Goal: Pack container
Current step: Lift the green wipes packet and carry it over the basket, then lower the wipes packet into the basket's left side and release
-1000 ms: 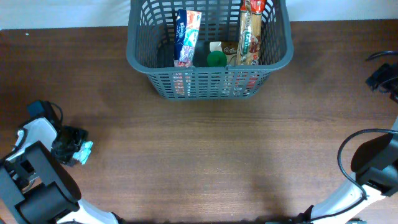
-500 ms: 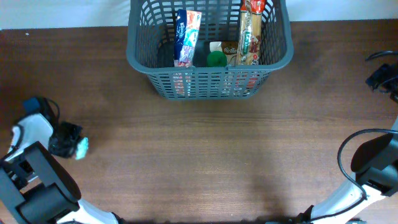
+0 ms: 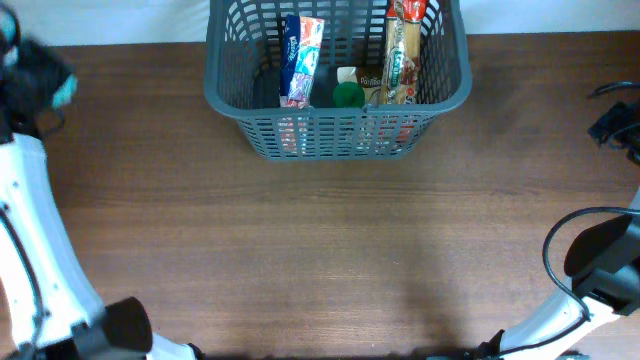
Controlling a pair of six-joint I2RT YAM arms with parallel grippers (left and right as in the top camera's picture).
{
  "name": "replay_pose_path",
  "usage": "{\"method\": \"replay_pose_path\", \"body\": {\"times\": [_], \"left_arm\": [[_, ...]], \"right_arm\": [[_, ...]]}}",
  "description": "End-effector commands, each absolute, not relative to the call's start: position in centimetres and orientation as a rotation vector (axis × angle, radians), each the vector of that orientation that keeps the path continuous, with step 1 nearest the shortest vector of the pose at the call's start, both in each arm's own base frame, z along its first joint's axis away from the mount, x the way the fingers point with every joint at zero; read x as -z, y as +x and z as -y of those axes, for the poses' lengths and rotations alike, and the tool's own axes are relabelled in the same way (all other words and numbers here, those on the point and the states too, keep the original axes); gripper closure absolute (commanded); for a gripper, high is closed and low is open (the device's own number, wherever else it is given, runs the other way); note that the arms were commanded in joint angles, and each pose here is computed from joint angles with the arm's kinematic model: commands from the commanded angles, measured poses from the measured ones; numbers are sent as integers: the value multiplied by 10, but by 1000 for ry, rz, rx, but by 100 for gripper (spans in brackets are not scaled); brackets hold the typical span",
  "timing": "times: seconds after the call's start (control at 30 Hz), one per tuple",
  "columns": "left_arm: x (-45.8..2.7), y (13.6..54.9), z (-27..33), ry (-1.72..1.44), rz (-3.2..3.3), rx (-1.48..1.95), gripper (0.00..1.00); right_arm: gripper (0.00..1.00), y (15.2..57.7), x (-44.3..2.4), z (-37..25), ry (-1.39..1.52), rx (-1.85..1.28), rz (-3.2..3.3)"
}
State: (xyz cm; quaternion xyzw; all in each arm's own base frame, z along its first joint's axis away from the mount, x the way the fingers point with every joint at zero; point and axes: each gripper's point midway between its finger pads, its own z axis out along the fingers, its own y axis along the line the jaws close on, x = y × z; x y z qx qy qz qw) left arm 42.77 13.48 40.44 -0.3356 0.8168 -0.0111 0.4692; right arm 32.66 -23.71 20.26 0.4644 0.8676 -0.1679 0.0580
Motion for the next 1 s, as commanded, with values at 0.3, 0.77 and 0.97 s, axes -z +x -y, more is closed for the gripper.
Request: {"method": "replay_pose_path", "body": {"times": [0.3,0.77,0.97], "left_arm": [[-494,478,92,-224,-1794,186,98],[-305,563,166,-89,-2176,165,98],[-261,564,167,-77,-2288,119,98]], "right_arm": [[1,325,-200,239,1435,512,-2620],[1,325,-200,239,1435,512,-2620],[1,325,-200,239,1435,512,-2620]]}}
